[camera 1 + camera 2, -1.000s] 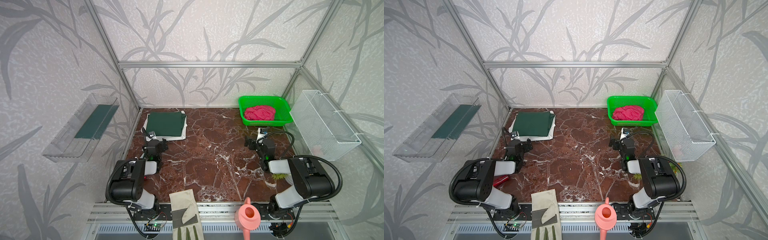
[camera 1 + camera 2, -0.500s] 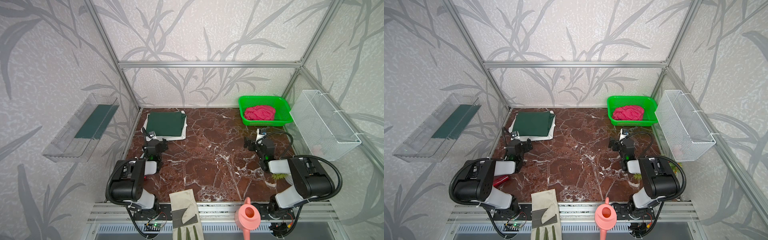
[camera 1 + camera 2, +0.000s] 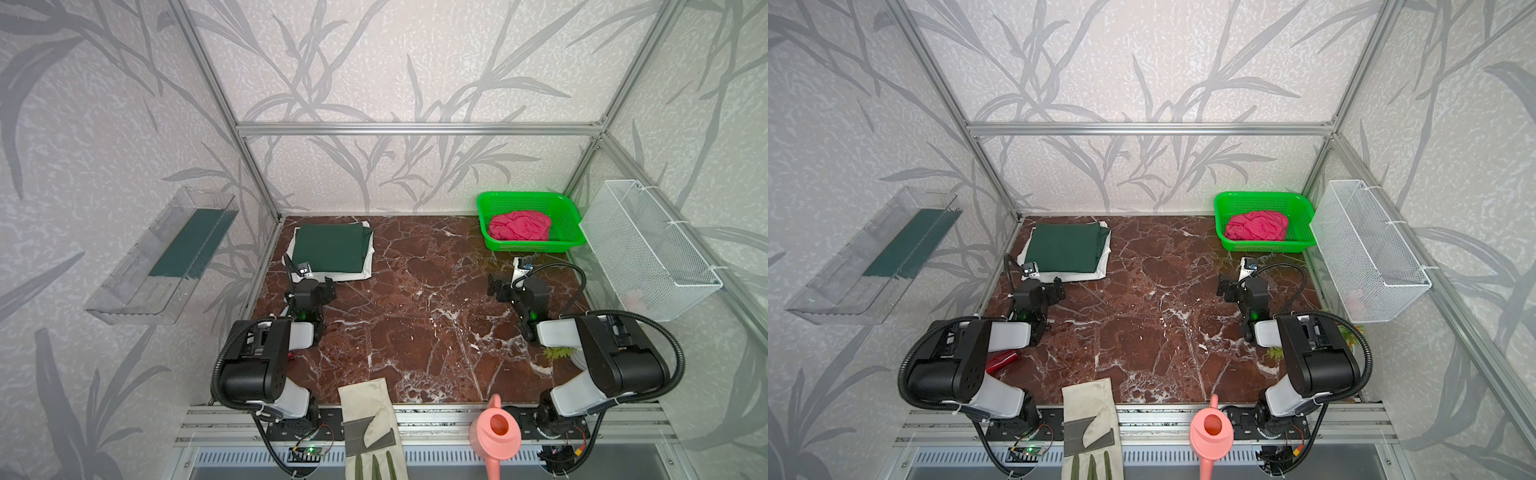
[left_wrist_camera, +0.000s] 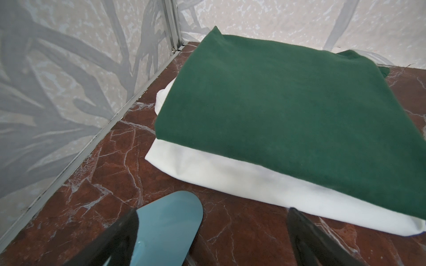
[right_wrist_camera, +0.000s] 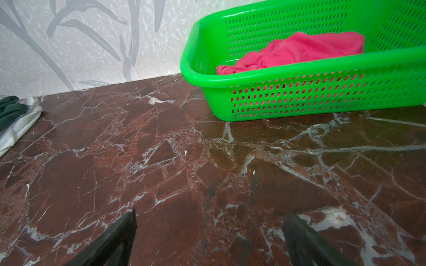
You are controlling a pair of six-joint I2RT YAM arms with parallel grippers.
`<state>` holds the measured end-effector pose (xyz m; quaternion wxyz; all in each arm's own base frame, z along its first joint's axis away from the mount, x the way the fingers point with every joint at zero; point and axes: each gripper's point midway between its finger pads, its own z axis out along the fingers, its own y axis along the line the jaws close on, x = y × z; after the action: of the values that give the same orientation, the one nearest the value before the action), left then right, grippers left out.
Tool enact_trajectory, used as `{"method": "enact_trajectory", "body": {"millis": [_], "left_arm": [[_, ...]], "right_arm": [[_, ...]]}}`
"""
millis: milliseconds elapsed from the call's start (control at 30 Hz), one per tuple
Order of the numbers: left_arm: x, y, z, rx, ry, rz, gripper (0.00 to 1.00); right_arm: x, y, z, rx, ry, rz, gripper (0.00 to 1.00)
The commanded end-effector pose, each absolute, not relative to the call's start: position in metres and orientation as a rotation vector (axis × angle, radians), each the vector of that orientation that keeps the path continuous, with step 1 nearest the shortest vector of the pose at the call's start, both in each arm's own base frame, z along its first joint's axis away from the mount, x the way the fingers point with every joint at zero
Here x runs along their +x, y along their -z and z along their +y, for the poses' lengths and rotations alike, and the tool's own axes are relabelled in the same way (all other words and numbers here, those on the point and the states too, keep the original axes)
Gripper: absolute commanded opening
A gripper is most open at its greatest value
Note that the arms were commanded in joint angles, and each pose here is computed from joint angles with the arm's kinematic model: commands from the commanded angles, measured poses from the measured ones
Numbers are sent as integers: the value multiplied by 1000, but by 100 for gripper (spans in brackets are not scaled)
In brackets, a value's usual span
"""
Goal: Fold and stack the t-shirts
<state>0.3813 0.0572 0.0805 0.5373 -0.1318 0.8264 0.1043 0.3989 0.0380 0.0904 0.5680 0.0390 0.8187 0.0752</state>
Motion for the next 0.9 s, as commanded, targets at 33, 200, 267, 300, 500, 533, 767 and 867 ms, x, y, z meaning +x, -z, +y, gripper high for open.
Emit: {"method": "enact_trajectory", "body": {"millis": [33, 200, 267, 300, 500, 533, 767, 867], "left_arm": [[387, -95, 56, -299, -246, 1928, 99], [387, -94, 56, -298, -245, 1930, 99], [387, -94, 56, -298, -245, 1930, 99], [387, -95, 56, -299, -245, 1927, 99], [387, -94, 56, -299, -245, 1928, 99], [387, -94, 56, -299, -246, 1929, 99], [388, -94, 56, -299, -245, 1927, 99], [387, -94, 56, -299, -245, 1928, 99]], "right_arm": [[399, -92, 38, 82, -174, 1919, 99], [397, -93, 39, 76, -183, 1909, 99], [389, -95, 42, 62, -202, 1866, 99], [385, -99, 40, 67, -197, 1834, 99], [375, -105, 48, 35, -233, 1769, 99], [380, -100, 57, 17, -245, 1820, 99], [397, -93, 25, 139, -87, 1894, 99], [398, -94, 23, 145, -78, 1891, 99]]}}
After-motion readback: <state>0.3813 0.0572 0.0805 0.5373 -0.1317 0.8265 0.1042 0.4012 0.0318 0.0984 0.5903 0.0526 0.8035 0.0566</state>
